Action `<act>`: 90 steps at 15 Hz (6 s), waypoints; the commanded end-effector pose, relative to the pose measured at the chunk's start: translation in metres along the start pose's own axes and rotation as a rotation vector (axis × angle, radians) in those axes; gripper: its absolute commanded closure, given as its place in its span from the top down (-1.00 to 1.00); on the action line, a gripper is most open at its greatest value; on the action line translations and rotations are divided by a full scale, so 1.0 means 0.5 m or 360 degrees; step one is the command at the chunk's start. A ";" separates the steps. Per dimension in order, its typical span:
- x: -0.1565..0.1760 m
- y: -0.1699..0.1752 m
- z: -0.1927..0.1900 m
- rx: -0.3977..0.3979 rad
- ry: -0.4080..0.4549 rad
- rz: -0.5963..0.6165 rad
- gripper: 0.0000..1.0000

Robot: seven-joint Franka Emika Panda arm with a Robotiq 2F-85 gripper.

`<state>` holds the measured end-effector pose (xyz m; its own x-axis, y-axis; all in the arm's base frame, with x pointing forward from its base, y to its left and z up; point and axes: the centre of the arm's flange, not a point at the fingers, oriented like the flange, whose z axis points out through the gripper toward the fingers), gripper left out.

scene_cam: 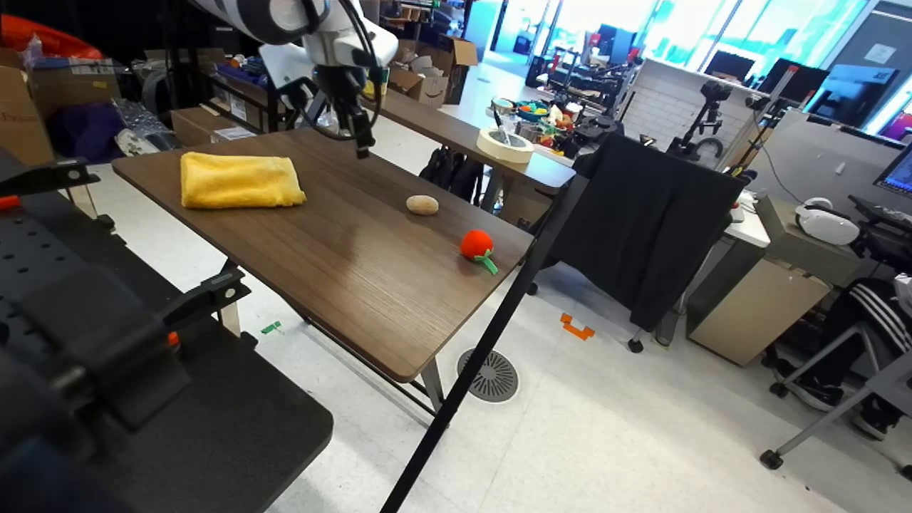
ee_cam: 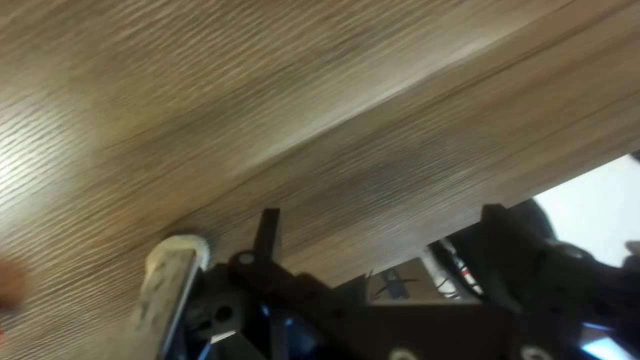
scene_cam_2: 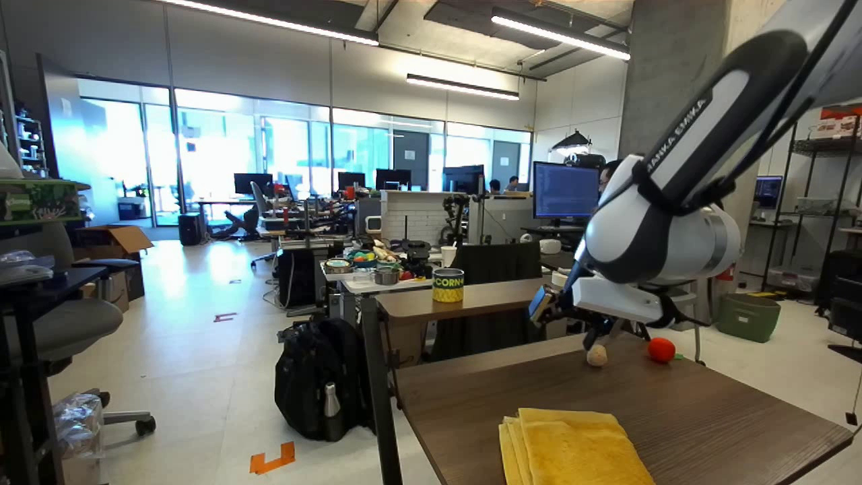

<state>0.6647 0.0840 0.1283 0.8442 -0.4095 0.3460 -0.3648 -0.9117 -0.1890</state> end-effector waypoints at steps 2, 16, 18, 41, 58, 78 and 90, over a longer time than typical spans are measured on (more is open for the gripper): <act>-0.103 -0.105 -0.121 0.0157 -0.0263 -0.0262 1.00; -0.201 -0.209 -0.104 0.0320 -0.0536 -0.0517 1.00; -0.207 -0.217 -0.109 0.0263 -0.0561 -0.0565 1.00; -0.256 -0.114 0.095 -0.0120 -0.0585 -0.0699 1.00; 0.050 -0.025 0.319 -0.0316 -0.0264 0.0298 1.00; 0.040 -0.032 0.331 -0.0474 -0.0253 0.0353 1.00; -0.249 -0.268 0.223 -0.0262 -0.0511 -0.0543 1.00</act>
<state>0.7177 0.2294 0.0243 0.9702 -0.2120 0.1172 -0.2175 -0.9754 0.0357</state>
